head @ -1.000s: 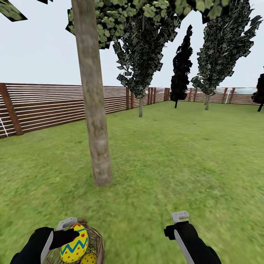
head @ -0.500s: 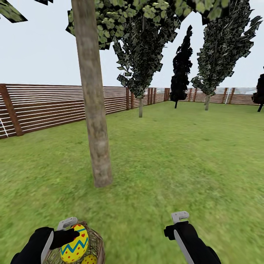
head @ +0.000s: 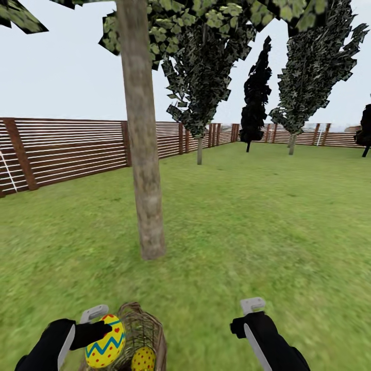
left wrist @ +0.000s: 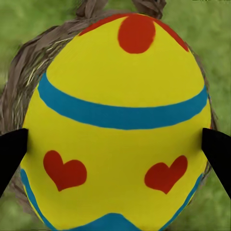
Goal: Take the three Easter eggs out of the wicker basket on the lawn in the garden, then place them on the lawn next to a single tree (choose any tree) so that all three eggs are next to the same tree and none are left in the basket.
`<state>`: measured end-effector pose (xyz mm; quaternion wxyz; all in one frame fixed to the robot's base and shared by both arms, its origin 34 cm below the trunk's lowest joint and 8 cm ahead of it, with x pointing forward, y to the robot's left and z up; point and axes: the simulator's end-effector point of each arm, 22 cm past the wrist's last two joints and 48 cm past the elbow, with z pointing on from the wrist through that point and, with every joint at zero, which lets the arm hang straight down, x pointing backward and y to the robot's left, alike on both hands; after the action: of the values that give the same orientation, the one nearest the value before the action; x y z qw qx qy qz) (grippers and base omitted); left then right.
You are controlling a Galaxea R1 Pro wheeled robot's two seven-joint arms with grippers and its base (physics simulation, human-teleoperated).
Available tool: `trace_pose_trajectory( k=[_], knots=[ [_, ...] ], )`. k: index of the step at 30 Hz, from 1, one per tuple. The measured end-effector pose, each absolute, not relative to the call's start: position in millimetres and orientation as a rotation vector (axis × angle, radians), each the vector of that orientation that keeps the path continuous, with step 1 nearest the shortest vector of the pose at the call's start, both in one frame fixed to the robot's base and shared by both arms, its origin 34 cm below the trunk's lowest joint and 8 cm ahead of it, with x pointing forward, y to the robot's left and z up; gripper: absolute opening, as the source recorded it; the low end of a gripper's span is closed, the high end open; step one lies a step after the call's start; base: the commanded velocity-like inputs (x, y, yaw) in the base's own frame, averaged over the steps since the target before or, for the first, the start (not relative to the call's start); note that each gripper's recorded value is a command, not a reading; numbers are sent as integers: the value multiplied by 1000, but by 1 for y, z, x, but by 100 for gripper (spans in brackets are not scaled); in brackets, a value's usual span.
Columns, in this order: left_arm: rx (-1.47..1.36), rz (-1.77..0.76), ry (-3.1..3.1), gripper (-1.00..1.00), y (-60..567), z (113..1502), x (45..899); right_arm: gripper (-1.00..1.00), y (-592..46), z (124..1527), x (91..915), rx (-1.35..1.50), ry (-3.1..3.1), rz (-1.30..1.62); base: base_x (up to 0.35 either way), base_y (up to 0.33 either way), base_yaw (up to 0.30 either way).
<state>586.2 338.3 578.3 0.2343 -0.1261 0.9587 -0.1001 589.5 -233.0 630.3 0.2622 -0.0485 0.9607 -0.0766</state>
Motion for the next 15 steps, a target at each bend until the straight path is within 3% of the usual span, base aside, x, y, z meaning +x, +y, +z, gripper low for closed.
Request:
trace_pose_trajectory(
  k=[15],
  knots=[
    [-349,-268,2607,-100,345,586,592,100,-224,624,585,-176,2608,-210,-198,292,0]
  ],
)
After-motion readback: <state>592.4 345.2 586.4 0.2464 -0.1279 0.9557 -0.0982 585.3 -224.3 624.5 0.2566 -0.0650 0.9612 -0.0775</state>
